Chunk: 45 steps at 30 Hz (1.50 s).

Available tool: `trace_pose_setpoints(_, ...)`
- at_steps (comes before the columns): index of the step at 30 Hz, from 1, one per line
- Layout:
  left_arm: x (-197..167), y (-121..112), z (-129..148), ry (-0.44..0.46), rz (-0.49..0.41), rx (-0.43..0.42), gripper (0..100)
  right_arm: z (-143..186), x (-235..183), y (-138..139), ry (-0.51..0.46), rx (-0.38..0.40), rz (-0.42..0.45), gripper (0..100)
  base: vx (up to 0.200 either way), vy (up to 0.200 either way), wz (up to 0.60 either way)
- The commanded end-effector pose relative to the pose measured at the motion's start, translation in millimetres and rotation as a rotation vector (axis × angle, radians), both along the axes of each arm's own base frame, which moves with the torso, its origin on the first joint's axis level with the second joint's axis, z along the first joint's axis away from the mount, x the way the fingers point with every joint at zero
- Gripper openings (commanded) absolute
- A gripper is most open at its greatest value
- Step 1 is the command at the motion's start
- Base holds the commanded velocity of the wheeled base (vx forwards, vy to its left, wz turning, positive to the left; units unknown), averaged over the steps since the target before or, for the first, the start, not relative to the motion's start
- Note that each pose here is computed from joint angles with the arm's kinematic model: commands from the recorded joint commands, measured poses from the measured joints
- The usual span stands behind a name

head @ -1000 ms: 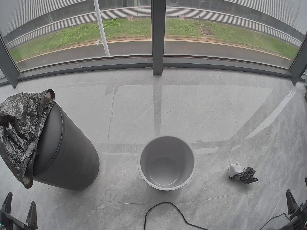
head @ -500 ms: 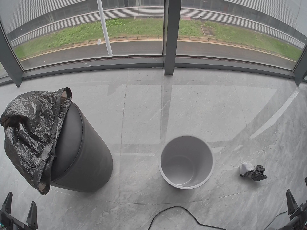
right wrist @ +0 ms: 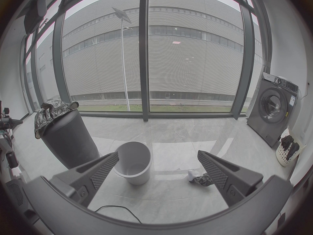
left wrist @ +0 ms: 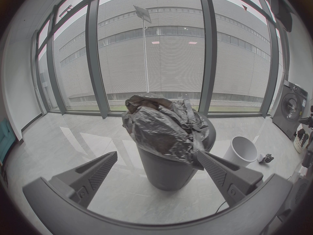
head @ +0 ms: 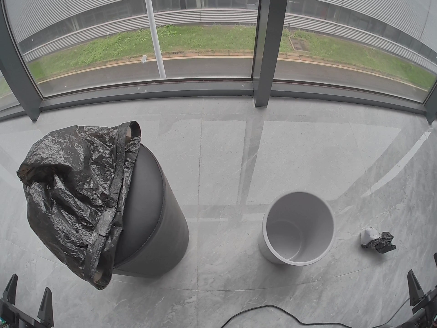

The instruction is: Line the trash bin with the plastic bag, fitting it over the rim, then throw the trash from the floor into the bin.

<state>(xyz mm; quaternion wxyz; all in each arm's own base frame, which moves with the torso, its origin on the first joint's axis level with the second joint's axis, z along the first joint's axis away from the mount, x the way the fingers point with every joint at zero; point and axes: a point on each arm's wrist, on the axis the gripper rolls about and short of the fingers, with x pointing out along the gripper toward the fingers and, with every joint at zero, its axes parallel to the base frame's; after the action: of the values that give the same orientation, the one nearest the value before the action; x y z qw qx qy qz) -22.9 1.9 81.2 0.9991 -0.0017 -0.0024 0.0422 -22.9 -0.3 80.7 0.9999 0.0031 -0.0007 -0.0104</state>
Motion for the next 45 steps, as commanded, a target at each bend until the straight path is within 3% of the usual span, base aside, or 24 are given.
trace_pose_setpoints(1, 0.1, 0.0, -5.2, 0.002, -0.002, 0.000, 100, -4.7, 0.3, 0.0, 0.004, 0.000, -0.001, 100, 0.200, 0.200, 0.00)
trace_pose_setpoints(20, 0.0, -0.2, -4.4, -0.007, -0.011, 0.008, 100, -4.7, 0.3, 0.0, 0.004, -0.002, -0.001, 100, 0.021, 0.021, 0.00)
trace_pose_setpoints(23, -6.9, -0.9, 45.3, -0.178, -0.049, 0.025, 100, -4.7, 0.3, 0.0, 0.004, -0.002, -0.001, 100, 0.000, 0.000, 0.00)
trace_pose_setpoints(26, 1.0, -0.5, 86.0, -0.165, -0.092, -0.030, 100, -4.9, 0.3, 0.0, 0.006, -0.005, 0.001, 100, 0.000, 0.000, 0.00)
trace_pose_setpoints(28, 5.4, -0.5, 96.1, -0.121, -0.159, -0.036, 100, -4.9, 0.3, 0.0, 0.006, -0.005, 0.001, 100, 0.000, 0.000, 0.00)
trace_pose_setpoints(29, 8.9, -1.7, 90.5, -0.041, -0.262, -0.034, 100, -4.9, 0.3, 0.0, 0.006, -0.005, 0.001, 100, 0.000, 0.000, 0.00)
trace_pose_setpoints(31, 9.3, -2.8, 76.6, 0.102, -0.360, -0.039, 100, -4.9, 0.3, 0.0, 0.006, -0.003, 0.001, 100, 0.000, 0.000, 0.00)
trace_pose_setpoints(32, 9.3, -2.9, 75.8, 0.115, -0.366, -0.039, 100, -4.9, 0.3, 0.0, 0.006, -0.003, 0.001, 100, 0.000, 0.000, 0.00)
trace_pose_setpoints(33, 8.7, -3.6, 65.0, 0.256, -0.422, -0.046, 100, -4.7, 0.3, 0.0, 0.004, -0.005, 0.001, 100, 0.000, 0.000, 0.00)
trace_pose_setpoints(36, 16.0, -5.6, 53.6, 0.411, -0.487, -0.040, 100, -4.9, 0.3, 0.0, 0.006, -0.003, 0.001, 100, 0.000, 0.000, 0.00)
trace_pose_setpoints(41, 36.6, -10.1, 58.1, 0.535, -0.509, -0.044, 100, -4.7, 0.3, 0.0, 0.004, -0.002, 0.001, 100, 0.000, 0.000, 0.00)
trace_pose_setpoints(45, 49.0, -15.2, 67.7, 0.541, -0.595, -0.043, 100, -4.7, 0.3, 0.0, 0.004, -0.002, 0.001, 100, 0.000, 0.000, 0.00)
